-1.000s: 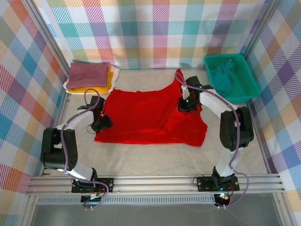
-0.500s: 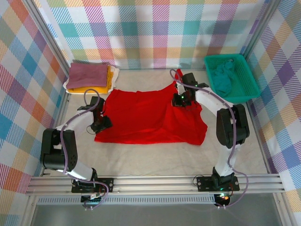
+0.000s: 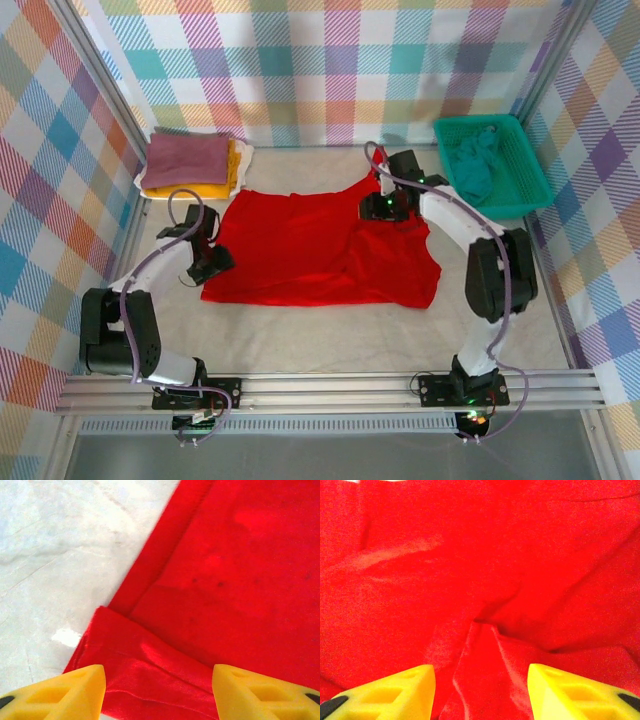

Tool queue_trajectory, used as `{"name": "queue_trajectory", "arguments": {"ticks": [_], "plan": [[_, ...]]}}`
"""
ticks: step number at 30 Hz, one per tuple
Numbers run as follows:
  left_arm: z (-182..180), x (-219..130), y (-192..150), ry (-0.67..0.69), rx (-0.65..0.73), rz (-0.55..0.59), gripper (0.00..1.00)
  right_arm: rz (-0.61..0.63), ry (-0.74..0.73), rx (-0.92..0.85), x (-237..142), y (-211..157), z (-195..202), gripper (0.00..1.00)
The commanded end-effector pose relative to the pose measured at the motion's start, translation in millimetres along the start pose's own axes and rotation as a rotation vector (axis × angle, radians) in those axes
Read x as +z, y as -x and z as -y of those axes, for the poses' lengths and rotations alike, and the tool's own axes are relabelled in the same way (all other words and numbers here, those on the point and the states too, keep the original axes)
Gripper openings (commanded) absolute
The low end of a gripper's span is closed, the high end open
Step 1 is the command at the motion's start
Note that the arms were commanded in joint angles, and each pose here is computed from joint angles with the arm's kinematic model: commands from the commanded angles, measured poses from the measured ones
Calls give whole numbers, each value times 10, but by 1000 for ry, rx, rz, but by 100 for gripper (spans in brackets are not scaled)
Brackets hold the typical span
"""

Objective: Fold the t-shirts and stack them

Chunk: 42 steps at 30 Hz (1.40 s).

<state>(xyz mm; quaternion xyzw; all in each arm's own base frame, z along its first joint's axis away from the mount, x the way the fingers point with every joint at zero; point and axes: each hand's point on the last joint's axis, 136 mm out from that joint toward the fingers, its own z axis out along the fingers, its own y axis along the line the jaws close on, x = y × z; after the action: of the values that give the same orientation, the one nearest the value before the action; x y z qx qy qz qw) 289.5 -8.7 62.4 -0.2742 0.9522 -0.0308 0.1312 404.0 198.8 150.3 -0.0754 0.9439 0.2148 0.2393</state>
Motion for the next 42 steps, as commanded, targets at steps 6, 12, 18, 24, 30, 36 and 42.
{"name": "queue_trajectory", "arguments": {"ticks": [6, 12, 18, 24, 30, 36, 42], "plan": [[-96, 147, -102, 17, -90, -46, 58, 93, 111, -68, -133, -86, -310, 54], [-158, 193, -130, 49, -92, -52, 57, 84, 129, -69, -90, -115, -348, 55], [-252, 260, -163, 91, -97, -50, 57, 82, 140, -67, -81, -116, -372, 56], [-249, 348, -129, 96, -98, -45, 52, 76, 155, -69, -61, -132, -402, 56], [-221, 335, -57, 96, -87, -29, 33, 75, 158, -68, -76, -151, -407, 56], [-224, 241, -3, 104, -69, -9, 20, 67, 168, -64, -58, -173, -419, 57], [-231, 135, 48, 107, -55, 17, 14, 64, 179, -59, -40, -165, -438, 58]]}}
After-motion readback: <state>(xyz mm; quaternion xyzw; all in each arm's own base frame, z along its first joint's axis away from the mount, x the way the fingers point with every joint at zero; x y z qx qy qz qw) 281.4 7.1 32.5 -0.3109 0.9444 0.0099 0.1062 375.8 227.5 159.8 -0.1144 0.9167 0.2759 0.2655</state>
